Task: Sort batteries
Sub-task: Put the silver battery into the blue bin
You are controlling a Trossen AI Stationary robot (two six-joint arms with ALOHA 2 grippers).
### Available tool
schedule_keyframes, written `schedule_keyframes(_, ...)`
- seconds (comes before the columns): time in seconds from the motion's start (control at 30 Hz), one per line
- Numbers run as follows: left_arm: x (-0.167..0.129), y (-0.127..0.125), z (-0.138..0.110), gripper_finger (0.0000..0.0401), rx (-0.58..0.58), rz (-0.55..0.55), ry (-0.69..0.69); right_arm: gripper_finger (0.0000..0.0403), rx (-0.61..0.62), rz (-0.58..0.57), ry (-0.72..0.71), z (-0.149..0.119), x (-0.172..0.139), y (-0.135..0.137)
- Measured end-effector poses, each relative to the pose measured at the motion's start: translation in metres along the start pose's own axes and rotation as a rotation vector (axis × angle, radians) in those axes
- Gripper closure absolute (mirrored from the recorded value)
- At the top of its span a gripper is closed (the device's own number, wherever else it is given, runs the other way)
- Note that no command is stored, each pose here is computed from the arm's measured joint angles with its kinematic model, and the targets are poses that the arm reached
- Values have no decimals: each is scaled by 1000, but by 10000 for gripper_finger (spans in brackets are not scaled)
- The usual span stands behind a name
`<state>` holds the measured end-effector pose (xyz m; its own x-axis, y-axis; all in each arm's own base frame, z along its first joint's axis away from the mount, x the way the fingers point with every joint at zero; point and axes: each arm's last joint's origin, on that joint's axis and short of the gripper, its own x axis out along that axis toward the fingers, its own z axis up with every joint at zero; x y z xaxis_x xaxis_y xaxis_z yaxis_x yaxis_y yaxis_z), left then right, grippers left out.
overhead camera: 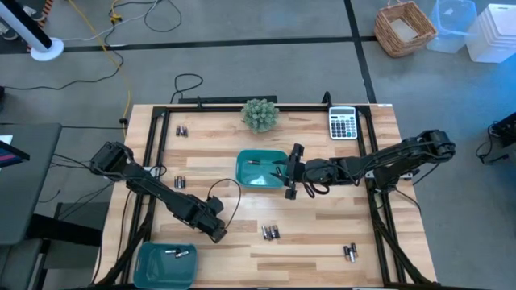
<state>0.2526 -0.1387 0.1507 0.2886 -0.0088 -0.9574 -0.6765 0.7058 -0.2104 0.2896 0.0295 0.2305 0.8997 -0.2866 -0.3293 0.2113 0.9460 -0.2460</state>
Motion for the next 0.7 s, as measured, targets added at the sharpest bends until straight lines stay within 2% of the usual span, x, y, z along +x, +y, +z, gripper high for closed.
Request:
schedule_keyframes(0.33, 0, 0, 0, 242, -12, 0, -10, 210, 1, 0, 0, 0, 0, 0)
schedule_keyframes(0.7, 10, 0, -1, 302, -6, 41, 0, 210, 3, 0, 1, 0, 0, 0)
